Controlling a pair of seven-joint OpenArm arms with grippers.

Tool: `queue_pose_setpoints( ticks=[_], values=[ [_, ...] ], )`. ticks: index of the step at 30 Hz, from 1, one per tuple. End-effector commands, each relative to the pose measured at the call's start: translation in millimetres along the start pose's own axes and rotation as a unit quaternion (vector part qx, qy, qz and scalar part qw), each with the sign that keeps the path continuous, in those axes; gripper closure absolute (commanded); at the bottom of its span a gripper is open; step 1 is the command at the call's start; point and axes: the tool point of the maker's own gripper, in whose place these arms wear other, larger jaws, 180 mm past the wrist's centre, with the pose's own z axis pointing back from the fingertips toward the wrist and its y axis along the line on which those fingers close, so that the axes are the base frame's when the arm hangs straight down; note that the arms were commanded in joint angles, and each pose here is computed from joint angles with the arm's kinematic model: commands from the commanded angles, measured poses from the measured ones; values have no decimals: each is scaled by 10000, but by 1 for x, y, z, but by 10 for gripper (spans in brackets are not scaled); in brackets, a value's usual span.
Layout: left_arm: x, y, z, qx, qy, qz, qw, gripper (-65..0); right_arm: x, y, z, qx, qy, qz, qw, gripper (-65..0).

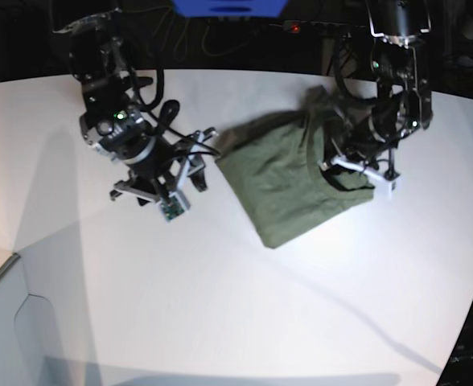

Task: Layout the t-shirt on the table in an organized manner, then fold the t-shirt properly
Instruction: 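Flip the bundle with the left gripper and set it down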

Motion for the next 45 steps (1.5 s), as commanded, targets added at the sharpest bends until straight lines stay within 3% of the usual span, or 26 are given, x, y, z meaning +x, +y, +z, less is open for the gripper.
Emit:
queue_pose_setpoints(
  ticks=[1,5,7,11,15,19,24,31,35,38,40,45],
  values=[
    [0,1,-8,210,250,-313,9990,-2,14,-12,3,-140,-259,-49,9996,-281],
    [24,-29,-39,157,720,-1468,9864,-2,11,-42,9,-500,-263,-246,9981,-281],
    [37,-46,-52,201,915,-2105,9731,-2,9,-54,12,-648,-259,-326,9970,-281],
    [60,-87,-71,262,1049,-3366,9354,-2,3,-72,18,-890,-234,-467,9947,-280],
    [66,-147,-85,-132,522,-4825,8742,-2,-3,-91,25,-1136,-210,-618,9914,-280],
    [56,-191,-89,-676,15,-5807,8113,-2,-13,-108,35,-1378,-156,-772,9873,-280],
    [32,-240,-89,-1228,-244,-6488,7506,-2,-24,-135,49,-1781,-144,-1087,9779,-278],
    [1,-293,-93,-1437,-609,-7523,6401,-2,-49,-167,74,-2400,-146,-1807,9537,-278],
    [-25,-304,-99,-1459,-636,-7911,5907,-2,-61,-178,85,-2634,-109,-2012,9434,-278],
    [-53,-306,-100,-1786,-323,-8171,5471,-2,-75,-182,94,-2757,3,-2094,9382,-278],
    [-74,-299,-102,-1896,-22,-8235,5347,-2,-80,-181,96,-2775,54,-2108,9373,-278],
    [-60,-283,-112,-1608,76,-8267,5392,-5,-89,-175,102,-2777,156,-2078,9378,-278]
  ],
)
